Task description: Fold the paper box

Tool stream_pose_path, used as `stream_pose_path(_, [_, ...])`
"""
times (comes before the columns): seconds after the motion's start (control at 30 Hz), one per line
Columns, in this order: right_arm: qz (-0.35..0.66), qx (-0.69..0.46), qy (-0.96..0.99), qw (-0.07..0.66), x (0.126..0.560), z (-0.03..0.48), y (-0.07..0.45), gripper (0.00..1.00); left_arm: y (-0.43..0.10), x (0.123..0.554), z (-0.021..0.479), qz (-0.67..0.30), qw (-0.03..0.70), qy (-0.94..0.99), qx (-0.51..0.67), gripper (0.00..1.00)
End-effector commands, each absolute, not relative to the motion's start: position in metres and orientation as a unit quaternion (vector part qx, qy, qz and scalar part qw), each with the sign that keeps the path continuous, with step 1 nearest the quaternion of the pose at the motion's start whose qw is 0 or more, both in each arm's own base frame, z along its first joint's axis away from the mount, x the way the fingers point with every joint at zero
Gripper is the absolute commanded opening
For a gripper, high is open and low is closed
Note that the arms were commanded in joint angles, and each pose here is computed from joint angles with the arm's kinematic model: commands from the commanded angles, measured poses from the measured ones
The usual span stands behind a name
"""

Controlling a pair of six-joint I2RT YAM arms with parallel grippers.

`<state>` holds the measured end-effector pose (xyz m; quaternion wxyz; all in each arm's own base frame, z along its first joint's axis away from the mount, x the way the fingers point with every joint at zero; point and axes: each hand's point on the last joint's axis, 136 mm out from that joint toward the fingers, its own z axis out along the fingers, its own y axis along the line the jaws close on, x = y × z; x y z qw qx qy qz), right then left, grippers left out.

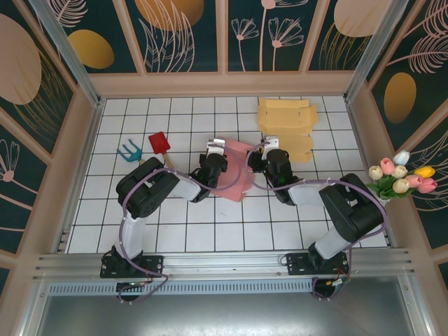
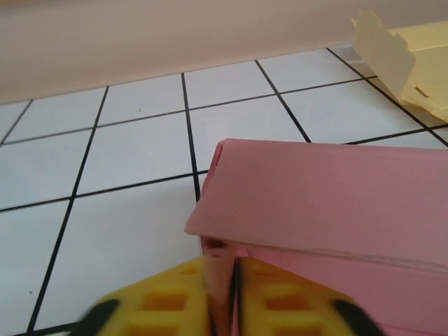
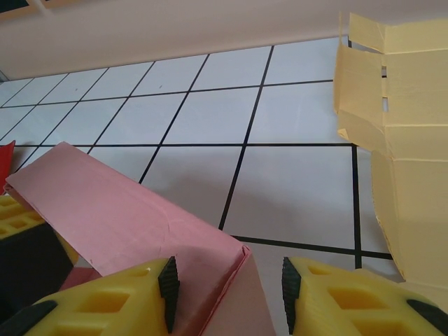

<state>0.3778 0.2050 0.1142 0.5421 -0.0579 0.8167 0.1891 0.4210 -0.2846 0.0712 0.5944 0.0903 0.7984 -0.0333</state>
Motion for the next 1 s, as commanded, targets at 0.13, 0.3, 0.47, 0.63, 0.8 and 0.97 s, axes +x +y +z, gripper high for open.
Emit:
stream_pose_path(0.13, [0.174,-0.075,0.856,0.481,0.361,0.071,0.201,0.46,-0.301,0.417,0.062,-0.053,0.577,0.805,0.126,0.39])
stream_pose_path(0.3, [0.174,-0.082,0.855,0.483,0.360,0.071,0.202,0.47,-0.299,0.435,0.048,-0.021,0.559,0.822,0.109,0.36])
stream_pose_path(0.47, [0.175,-0.081,0.854,0.484,0.360,0.071,0.202,0.47,-0.287,0.439,0.048,-0.004,0.558,0.826,0.079,0.00])
stream_pose_path(0.63, [0.175,-0.078,0.853,0.486,0.359,0.072,0.201,0.47,-0.274,0.436,0.057,-0.002,0.575,0.817,0.045,0.00])
stream_pose_path(0.8, [0.174,-0.069,0.855,0.484,0.360,0.072,0.199,0.47,-0.277,0.417,0.070,-0.049,0.571,0.816,0.072,0.21])
stream_pose_path(0.97, [0.169,-0.056,0.858,0.483,0.362,0.072,0.197,0.46,-0.274,0.394,0.094,-0.095,0.557,0.821,0.088,0.50])
